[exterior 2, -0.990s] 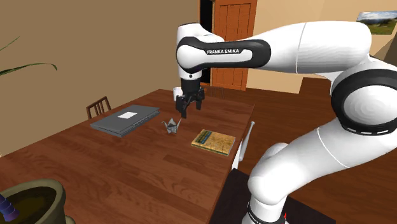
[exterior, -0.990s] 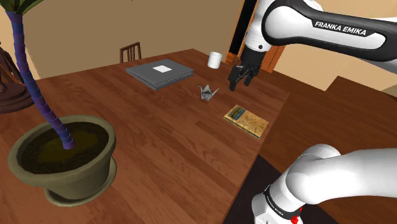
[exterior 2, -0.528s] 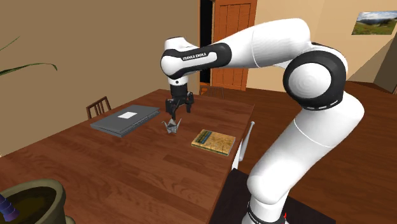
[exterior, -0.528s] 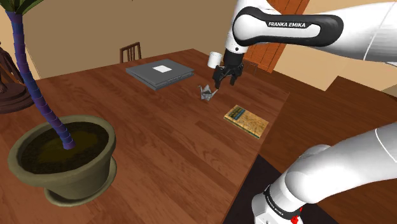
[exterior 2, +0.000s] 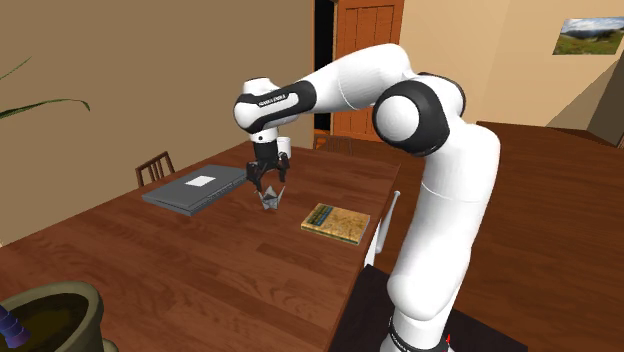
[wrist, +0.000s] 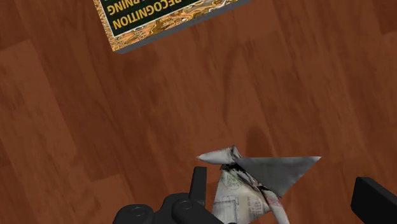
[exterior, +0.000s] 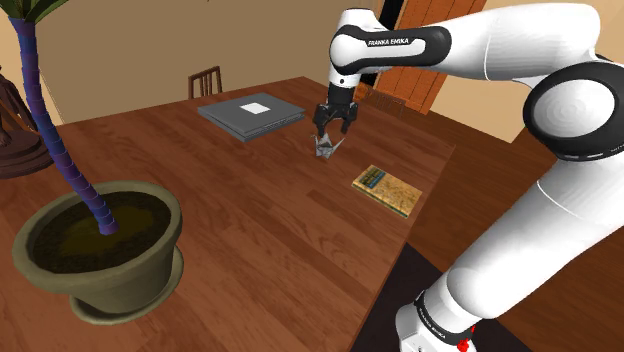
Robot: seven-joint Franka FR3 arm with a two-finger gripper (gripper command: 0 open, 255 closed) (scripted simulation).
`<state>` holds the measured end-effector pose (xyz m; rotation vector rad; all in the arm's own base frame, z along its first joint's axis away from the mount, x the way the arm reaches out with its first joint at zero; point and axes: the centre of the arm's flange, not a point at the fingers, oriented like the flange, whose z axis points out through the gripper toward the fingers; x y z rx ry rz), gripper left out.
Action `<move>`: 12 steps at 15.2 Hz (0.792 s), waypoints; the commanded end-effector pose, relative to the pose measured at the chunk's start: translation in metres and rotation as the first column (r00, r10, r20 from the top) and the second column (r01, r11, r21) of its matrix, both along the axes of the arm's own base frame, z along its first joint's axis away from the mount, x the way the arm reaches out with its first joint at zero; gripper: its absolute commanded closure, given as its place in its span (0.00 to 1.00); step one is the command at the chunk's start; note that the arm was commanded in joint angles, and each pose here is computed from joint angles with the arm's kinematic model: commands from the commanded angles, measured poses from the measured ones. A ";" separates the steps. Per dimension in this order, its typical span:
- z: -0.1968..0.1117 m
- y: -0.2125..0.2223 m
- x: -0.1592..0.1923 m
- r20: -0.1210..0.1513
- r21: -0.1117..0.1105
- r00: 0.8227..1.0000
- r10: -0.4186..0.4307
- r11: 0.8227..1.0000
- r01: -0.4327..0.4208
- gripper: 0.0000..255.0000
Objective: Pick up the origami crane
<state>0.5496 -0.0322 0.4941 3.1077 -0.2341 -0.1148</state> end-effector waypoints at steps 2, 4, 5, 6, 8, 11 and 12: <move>-0.019 -0.012 0.028 -0.019 0.006 1.000 -0.022 1.000 0.022 0.00; -0.030 -0.012 0.028 -0.019 0.006 1.000 -0.022 1.000 0.022 0.00; -0.035 -0.012 0.028 -0.019 0.006 1.000 -0.022 1.000 0.022 0.00; -0.040 -0.012 0.028 -0.019 0.006 1.000 -0.022 1.000 0.022 0.00; -0.051 -0.012 0.028 -0.019 0.006 1.000 -0.022 1.000 0.022 0.00; -0.059 -0.012 0.028 -0.019 0.006 1.000 -0.022 1.000 0.022 0.00; -0.059 -0.013 0.028 -0.019 0.006 1.000 -0.022 1.000 0.022 1.00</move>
